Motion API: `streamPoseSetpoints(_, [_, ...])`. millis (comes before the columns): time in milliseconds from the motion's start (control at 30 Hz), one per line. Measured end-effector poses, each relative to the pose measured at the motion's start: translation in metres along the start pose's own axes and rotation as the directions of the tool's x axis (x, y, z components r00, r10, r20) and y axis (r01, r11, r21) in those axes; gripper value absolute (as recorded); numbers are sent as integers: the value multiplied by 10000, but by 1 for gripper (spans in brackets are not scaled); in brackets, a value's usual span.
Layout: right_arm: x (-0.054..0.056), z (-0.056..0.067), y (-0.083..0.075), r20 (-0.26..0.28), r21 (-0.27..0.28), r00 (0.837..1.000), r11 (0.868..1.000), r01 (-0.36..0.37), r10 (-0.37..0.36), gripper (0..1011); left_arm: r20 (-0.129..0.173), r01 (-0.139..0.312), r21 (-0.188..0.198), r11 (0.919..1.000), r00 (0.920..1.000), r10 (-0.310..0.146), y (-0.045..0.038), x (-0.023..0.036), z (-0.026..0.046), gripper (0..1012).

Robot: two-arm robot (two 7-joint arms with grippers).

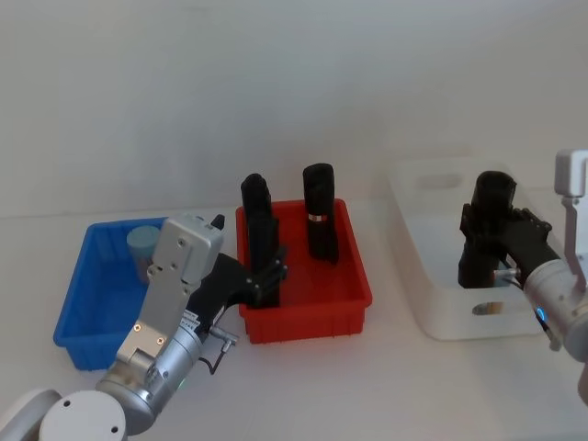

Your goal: Pick the cotton swabs from the blue box and place them into the white box.

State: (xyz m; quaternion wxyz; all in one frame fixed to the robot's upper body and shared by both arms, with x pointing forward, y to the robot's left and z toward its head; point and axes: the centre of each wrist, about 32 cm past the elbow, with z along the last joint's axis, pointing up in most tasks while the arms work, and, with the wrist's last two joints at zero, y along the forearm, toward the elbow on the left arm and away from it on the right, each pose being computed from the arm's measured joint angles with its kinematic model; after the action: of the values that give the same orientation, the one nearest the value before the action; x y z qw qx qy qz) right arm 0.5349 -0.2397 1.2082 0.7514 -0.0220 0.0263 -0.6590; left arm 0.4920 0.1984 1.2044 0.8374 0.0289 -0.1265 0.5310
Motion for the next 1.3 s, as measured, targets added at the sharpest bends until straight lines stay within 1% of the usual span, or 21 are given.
streamPoseSetpoints(33, [2, -6, 0, 2, -18, 10000, 10000, -10, 10, 550, 0, 0, 0, 10000, 10000, 0, 0, 0, 0, 1000])
streamPoseSetpoints(67, [4, -15, 0, 5, -41, 10000, 10000, -12, 12, 611, 0, 0, 0, 10000, 10000, 0, 0, 0, 0, 999])
streamPoseSetpoints(100, [7, -27, 0, 12, -67, 10000, 10000, -22, 23, 611, 0, 0, 0, 10000, 10000, 0, 0, 0, 0, 1000])
streamPoseSetpoints(133, [9, -35, 0, 15, -82, 10000, 10000, -30, 30, 632, -1, -1, -1, 10000, 10000, 1, 0, 0, 0, 999])
streamPoseSetpoints(233, [13, -46, -2, 22, -84, 10000, 10000, -44, 45, 747, -1, 0, 0, 10000, 10000, 0, 0, 0, 0, 1000])
streamPoseSetpoints(267, [15, -52, -3, 26, -83, 10000, 10000, -53, 53, 768, 0, 0, 0, 10000, 10000, 0, 0, 0, 0, 1000])
streamPoseSetpoints(300, [16, -57, -4, 30, -81, 10000, 9999, -64, 64, 822, 0, -1, 0, 10000, 10000, 1, 0, 0, 0, 1000])
streamPoseSetpoints(400, [18, -63, -7, 45, -59, 10000, 9999, -87, 87, 874, -1, 0, 0, 10000, 10000, 0, 0, 0, 0, 1000])
streamPoseSetpoints(467, [19, -66, -9, 55, -49, 9999, 9999, -93, 93, 941, 0, 0, 0, 10000, 10000, 0, 0, 0, 0, 1000])
streamPoseSetpoints(500, [20, -68, -10, 60, -42, 9999, 9999, -100, 100, 951, 0, 0, 0, 10000, 10000, 0, 0, 0, 0, 1000])
streamPoseSetpoints(533, [20, -69, -11, 64, -37, 9999, 9999, -105, 105, 1000, 0, 0, 0, 10000, 10000, 0, 0, 0, 0, 1000])
streamPoseSetpoints(733, [19, -64, -23, 83, 67, 9998, 9998, -161, 161, 1002, 0, -1, 0, 10000, 10000, 1, 0, 0, 0, 1000])
streamPoseSetpoints(1300, [7, 31, -58, 135, 705, 9992, 9968, -388, 380, 1001, 0, 0, -1, 10000, 10000, 0, 0, 0, 0, 1000])
